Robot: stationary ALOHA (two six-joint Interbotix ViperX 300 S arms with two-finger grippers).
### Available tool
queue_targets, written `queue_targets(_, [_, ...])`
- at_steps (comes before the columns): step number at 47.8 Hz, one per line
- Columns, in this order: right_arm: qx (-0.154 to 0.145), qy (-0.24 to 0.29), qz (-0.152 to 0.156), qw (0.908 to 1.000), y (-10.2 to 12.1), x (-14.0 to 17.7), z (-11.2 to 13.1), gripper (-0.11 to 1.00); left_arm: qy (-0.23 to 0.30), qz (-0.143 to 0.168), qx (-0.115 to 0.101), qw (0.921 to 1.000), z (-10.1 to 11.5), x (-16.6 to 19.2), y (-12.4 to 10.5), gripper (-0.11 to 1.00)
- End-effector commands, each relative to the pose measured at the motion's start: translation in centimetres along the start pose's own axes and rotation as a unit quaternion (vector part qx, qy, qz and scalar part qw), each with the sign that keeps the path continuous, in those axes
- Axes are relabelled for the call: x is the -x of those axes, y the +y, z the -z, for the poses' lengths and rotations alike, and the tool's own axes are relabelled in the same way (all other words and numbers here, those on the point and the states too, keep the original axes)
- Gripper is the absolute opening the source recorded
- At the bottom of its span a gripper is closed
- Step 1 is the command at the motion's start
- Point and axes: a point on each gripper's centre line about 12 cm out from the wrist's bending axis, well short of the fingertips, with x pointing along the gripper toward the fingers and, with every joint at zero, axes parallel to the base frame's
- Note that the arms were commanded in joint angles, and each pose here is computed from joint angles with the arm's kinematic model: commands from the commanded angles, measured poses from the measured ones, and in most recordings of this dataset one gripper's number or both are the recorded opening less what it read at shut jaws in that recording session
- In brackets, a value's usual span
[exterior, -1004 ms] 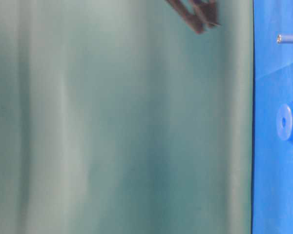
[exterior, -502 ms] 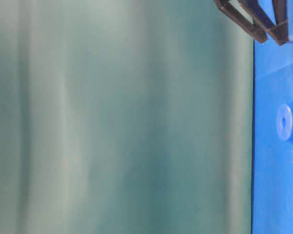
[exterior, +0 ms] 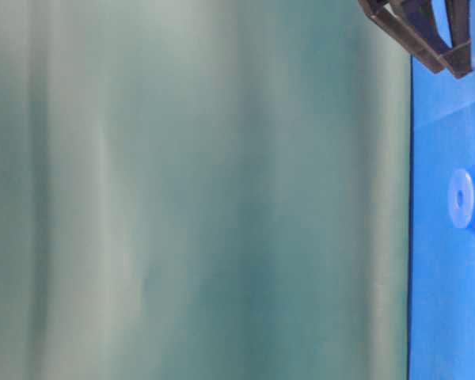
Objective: Insert the shaft placed at a random location into the center hole of the small gear at another random location.
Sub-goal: 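Close the right gripper on the upright silver shaft and lift it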
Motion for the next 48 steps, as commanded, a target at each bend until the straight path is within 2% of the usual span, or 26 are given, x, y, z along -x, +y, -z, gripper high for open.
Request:
queue_targets(1, [-0.005, -0.010, 0.002, 0.9999, 0.0, -0.2, -0.6, 0.32, -0.005, 0.001, 0.000, 1.0000, -0.4, -0.1, 0.0, 0.00])
queue_targets(6, [-0.004, -0.010, 0.001, 0.9999, 0.1, -0.2, -0.6, 0.10, -0.005, 0.000, 0.000, 1.0000, -0.3, -0.1, 0.0, 0.00])
queue_targets(9, [-0.004, -0.010, 0.001, 0.9999, 0.1, -0.2, -0.6, 0.03, -0.004, 0.001, 0.000, 1.0000, -0.3, -0.1, 0.0, 0.00])
queue_targets(30, [-0.005, -0.012, -0.001, 0.9999, 0.2, -0.1, -0.9, 0.03, -0.004, 0.000, 0.001, 1.0000, -0.3, -0.1, 0.0, 0.00])
queue_targets(48, [-0.005, -0.024, -0.020, 0.9995, 0.8, 1.8, -5.0, 0.03, -0.005, 0.000, 0.001, 1.0000, -0.3, -0.1, 0.0, 0.00])
